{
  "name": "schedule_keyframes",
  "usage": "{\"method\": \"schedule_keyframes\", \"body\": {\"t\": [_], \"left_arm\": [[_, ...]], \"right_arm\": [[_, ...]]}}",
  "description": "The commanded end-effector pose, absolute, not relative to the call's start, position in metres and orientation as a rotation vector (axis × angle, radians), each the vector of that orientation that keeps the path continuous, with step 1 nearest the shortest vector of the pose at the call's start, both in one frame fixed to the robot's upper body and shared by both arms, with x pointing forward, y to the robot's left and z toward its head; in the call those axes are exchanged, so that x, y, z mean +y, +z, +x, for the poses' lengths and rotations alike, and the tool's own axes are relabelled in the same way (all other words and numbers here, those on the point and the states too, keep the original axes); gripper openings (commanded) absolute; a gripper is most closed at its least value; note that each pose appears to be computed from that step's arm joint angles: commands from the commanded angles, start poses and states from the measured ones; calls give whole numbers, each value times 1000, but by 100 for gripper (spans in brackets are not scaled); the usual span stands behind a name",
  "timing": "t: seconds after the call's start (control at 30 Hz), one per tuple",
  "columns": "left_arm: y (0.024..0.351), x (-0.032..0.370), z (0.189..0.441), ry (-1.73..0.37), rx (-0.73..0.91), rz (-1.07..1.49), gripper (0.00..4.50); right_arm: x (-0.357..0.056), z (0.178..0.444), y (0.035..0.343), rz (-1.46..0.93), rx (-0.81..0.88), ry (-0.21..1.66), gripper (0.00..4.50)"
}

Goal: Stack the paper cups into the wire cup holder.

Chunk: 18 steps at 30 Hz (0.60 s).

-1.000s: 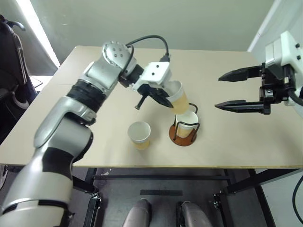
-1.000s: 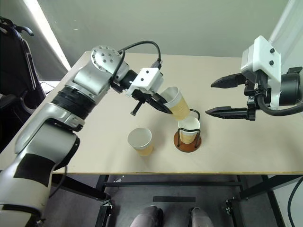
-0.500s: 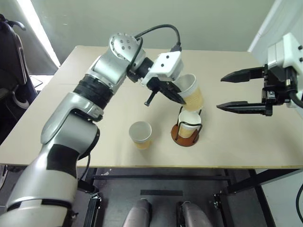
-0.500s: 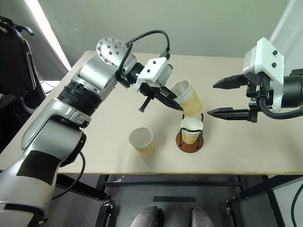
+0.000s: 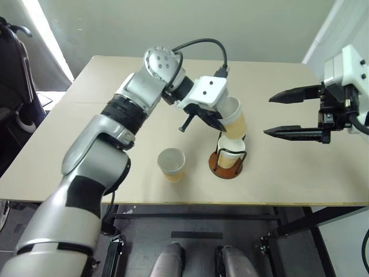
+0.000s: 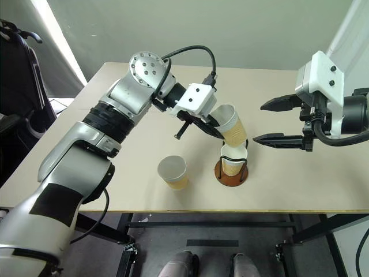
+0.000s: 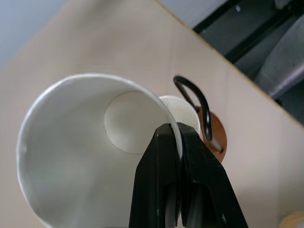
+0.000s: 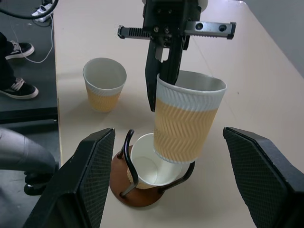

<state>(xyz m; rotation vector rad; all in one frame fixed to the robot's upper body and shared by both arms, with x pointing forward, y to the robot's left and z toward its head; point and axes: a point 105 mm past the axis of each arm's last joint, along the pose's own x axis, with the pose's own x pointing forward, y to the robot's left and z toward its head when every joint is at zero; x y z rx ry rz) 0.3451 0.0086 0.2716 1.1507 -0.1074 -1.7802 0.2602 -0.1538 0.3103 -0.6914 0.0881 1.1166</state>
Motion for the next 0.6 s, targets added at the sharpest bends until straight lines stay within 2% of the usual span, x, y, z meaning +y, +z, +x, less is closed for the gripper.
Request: {"method": "schedule_keyframes", "body": {"t": [0.03,0.37,0.6], "left_arm": [[280,6,340,-1809,-157,1152,2],[261,15,337,-1845,-66,1220,2],[258,13,339,-1846,-80,1219,2]], "right_arm": [[-155,254,324,-723,27,1091,367],[-154,254,321,-717,29,1088,367],[-154,254,321,-716,27,1089,367]]}}
